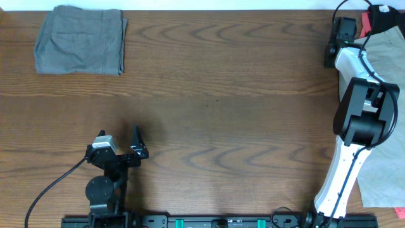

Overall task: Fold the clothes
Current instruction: 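Grasp the khaki shorts' leg hem with the right gripper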

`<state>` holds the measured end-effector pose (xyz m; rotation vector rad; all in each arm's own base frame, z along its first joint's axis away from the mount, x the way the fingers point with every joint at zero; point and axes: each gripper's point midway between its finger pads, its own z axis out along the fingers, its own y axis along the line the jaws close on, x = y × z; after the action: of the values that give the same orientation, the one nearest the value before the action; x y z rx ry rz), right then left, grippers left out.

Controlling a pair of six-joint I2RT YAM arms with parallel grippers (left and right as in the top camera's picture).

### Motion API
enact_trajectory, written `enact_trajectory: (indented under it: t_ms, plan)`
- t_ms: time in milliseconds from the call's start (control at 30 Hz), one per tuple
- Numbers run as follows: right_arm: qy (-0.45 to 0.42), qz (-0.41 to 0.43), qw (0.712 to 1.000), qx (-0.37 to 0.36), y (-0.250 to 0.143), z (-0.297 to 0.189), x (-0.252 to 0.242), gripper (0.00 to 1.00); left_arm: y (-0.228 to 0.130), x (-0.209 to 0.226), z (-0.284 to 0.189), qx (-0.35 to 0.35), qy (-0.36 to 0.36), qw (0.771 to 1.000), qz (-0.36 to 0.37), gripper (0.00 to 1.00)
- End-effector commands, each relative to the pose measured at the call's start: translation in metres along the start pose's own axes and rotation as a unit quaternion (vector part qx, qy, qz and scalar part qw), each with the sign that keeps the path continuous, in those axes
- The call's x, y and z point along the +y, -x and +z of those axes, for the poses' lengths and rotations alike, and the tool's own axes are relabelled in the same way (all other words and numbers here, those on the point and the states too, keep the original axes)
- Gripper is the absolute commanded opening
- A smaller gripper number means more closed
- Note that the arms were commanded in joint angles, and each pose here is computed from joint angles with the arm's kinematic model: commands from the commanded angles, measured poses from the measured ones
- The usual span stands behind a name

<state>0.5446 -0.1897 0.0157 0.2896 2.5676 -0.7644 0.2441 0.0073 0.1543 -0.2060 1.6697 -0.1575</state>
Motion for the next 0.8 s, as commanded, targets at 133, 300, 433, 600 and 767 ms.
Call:
enact_trajectory:
  t_ms: [133, 300, 433, 600, 767]
  plan:
    - [-0.010, 0.078, 0.997, -0.025, 0.024, -0.042, -0.031, 0.01, -0.015, 0.003, 0.002, 0.019, 0.003, 1.000, 0.003, 0.98]
    - [-0.009, 0.125, 0.992, -0.030, 0.030, -0.067, -0.046, 0.01, -0.015, 0.003, 0.002, 0.019, 0.003, 1.000, 0.003, 0.98]
    - [0.014, 0.134, 0.990, -0.035, 0.035, -0.084, -0.043, 0.01, -0.015, 0.003, 0.002, 0.019, 0.003, 1.000, 0.003, 0.98]
    - [0.141, 0.117, 0.982, -0.044, 0.045, -0.116, 0.004, 0.01, -0.015, 0.003, 0.002, 0.019, 0.003, 1.000, 0.003, 0.98]
    - [0.261, 0.077, 0.961, -0.050, 0.048, -0.157, 0.071, 0.01, -0.015, 0.003, 0.002, 0.019, 0.003, 1.000, 0.003, 0.98]
